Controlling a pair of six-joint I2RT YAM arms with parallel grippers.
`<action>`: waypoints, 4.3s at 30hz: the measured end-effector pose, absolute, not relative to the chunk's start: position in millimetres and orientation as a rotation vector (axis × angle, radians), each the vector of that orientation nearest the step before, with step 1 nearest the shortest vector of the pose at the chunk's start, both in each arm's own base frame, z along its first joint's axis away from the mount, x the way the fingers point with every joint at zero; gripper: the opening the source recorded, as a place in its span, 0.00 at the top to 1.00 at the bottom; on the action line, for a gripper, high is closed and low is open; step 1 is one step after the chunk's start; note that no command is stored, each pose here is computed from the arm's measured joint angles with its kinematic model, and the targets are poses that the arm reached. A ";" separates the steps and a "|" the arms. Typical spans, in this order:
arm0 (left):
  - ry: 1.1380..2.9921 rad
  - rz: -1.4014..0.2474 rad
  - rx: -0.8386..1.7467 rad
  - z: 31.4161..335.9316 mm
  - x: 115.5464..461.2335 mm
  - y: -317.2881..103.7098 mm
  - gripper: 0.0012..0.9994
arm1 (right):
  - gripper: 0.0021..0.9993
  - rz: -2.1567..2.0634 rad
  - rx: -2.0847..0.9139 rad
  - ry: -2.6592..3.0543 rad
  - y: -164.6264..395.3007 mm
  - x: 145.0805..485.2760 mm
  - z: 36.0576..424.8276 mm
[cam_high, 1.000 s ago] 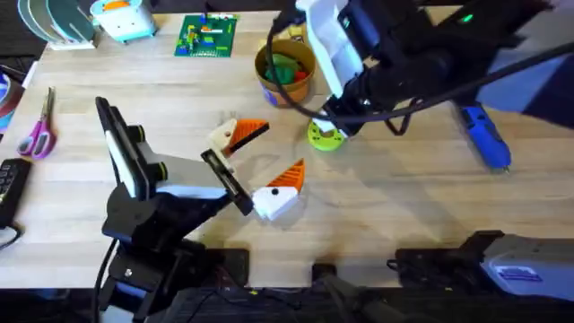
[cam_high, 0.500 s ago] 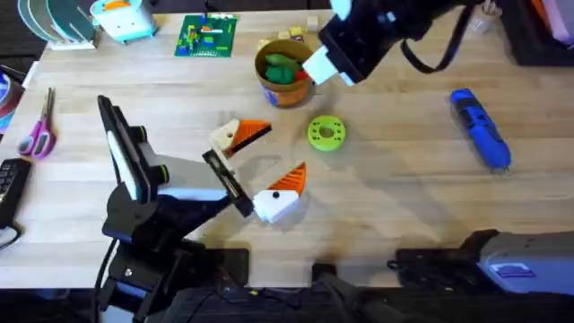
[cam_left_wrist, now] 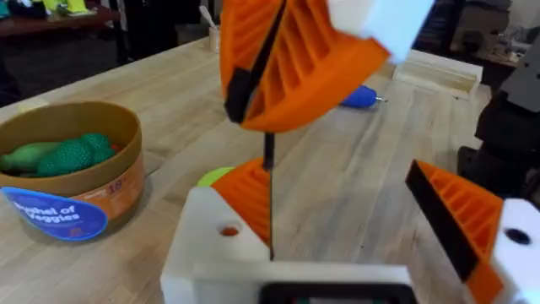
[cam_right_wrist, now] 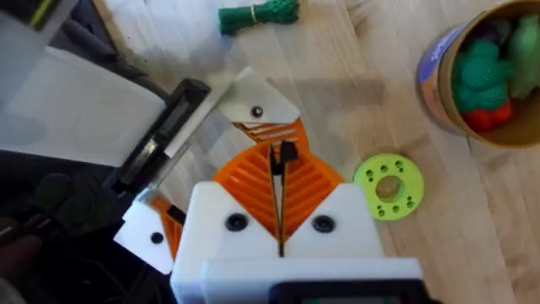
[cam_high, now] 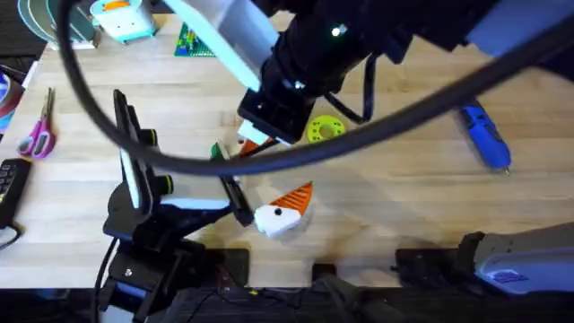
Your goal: Pick up the gripper from the table and insert it into the empty holder that is missing its gripper. Then pick up a screw, insert it into the mounting hole, and use the screwdriver to tighten it. Finally, clean up the table by picking up the vegetable and placing it into the bucket.
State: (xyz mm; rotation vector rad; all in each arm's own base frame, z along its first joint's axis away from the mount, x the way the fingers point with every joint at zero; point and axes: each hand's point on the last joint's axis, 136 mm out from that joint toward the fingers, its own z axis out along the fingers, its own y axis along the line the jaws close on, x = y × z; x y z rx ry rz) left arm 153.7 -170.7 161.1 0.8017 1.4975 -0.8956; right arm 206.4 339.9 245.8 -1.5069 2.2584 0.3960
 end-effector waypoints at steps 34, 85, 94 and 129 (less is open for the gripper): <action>1.487 -0.912 0.828 160.8 149.5 -172.8 0.01 | 1.00 0.394 -1.575 2.247 370.8 207.3 216.9; 1.482 -0.906 0.834 160.9 149.4 -172.9 0.99 | 0.02 0.295 -1.167 2.432 198.9 216.4 310.3; 1.482 -0.906 0.834 160.9 149.4 -172.9 0.99 | 0.02 0.281 -1.145 2.478 193.1 220.1 304.0; 1.482 -0.906 0.834 160.9 149.5 -172.8 0.99 | 0.02 -0.076 -0.450 2.985 -93.2 285.8 172.5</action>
